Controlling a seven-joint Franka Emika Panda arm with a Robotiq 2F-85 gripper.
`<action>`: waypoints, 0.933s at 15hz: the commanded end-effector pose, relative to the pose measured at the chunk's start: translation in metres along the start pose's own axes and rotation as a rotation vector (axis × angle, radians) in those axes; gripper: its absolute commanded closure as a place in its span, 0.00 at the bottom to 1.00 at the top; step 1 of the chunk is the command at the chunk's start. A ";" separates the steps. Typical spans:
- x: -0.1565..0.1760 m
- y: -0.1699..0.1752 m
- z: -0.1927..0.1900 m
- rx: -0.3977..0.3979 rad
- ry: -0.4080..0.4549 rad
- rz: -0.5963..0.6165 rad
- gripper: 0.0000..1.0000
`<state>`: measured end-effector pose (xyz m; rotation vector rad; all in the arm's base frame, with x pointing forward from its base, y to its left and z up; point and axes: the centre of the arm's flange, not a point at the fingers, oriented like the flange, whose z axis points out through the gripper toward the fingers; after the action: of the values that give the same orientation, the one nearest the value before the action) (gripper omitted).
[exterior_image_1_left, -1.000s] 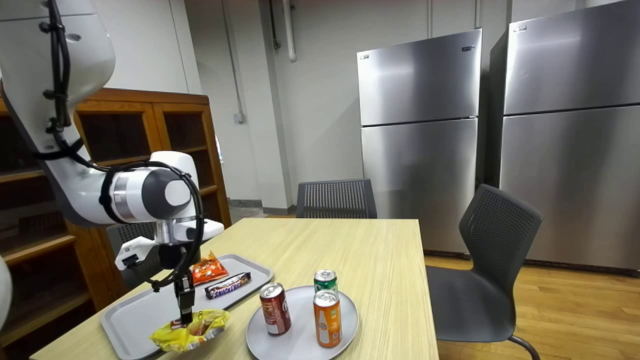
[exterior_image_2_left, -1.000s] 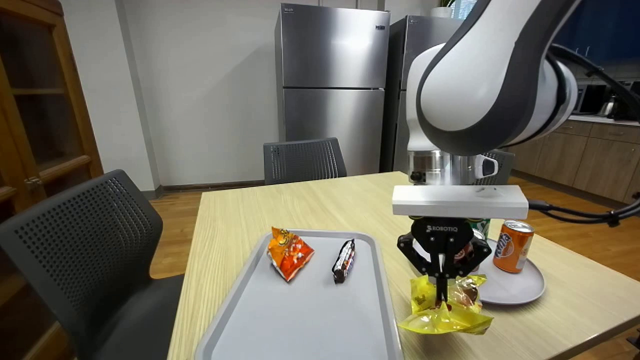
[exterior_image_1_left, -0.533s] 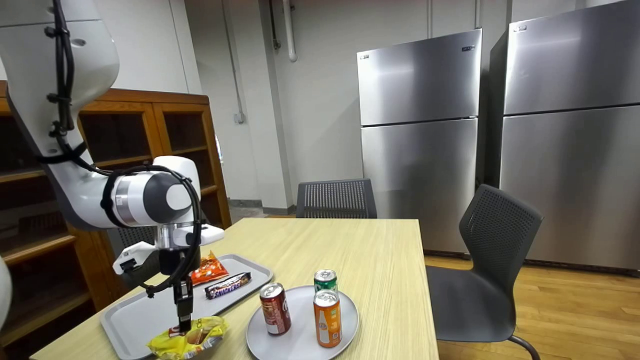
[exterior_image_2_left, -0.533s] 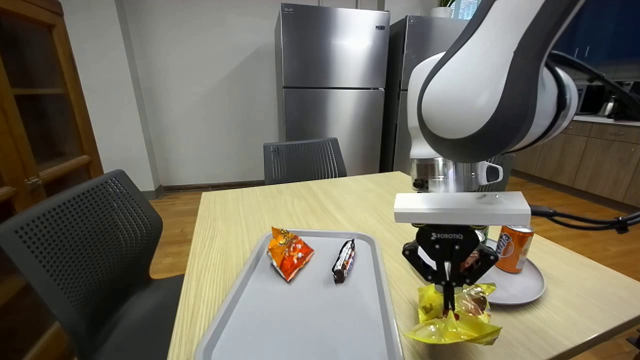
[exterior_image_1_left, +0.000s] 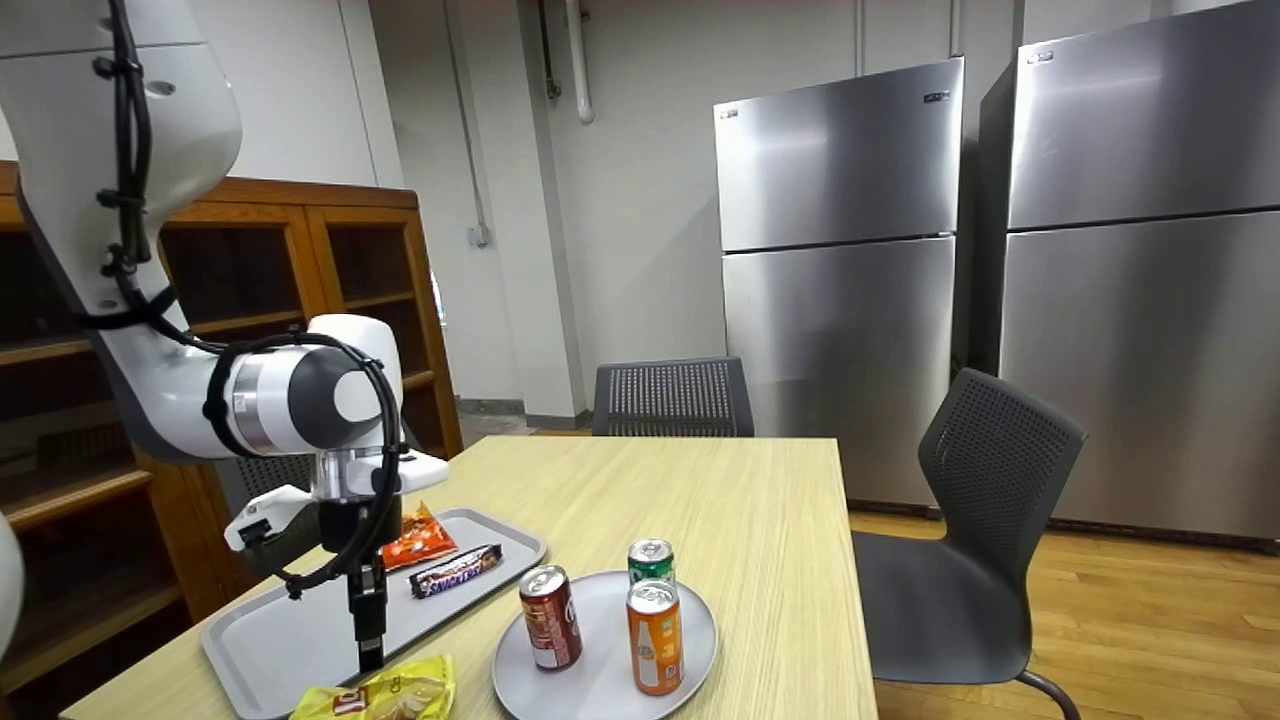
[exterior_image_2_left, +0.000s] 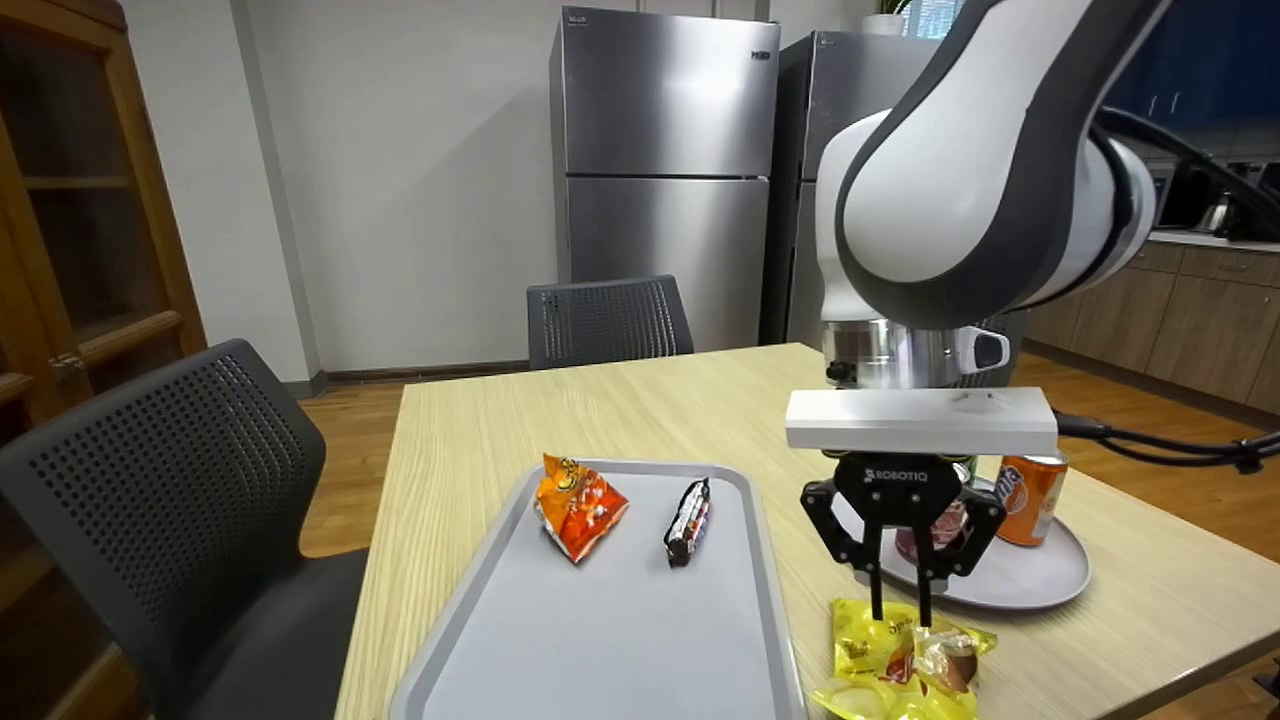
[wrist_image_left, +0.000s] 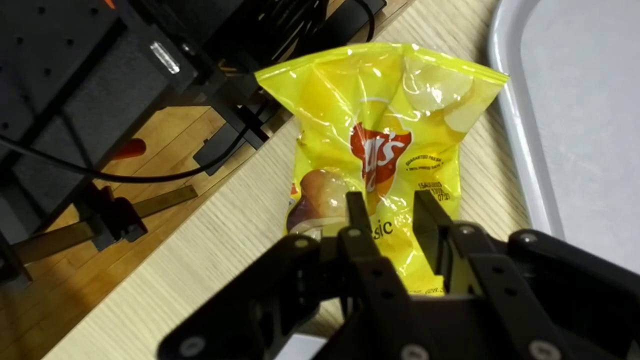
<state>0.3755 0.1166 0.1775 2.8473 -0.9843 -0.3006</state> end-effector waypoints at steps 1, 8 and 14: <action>-0.002 -0.001 -0.018 -0.009 0.021 0.012 0.37; 0.003 -0.027 -0.046 0.022 0.083 -0.051 0.00; 0.016 -0.058 -0.062 0.063 0.121 -0.074 0.00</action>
<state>0.4182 0.1418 0.2207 2.9357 -0.8756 -0.1194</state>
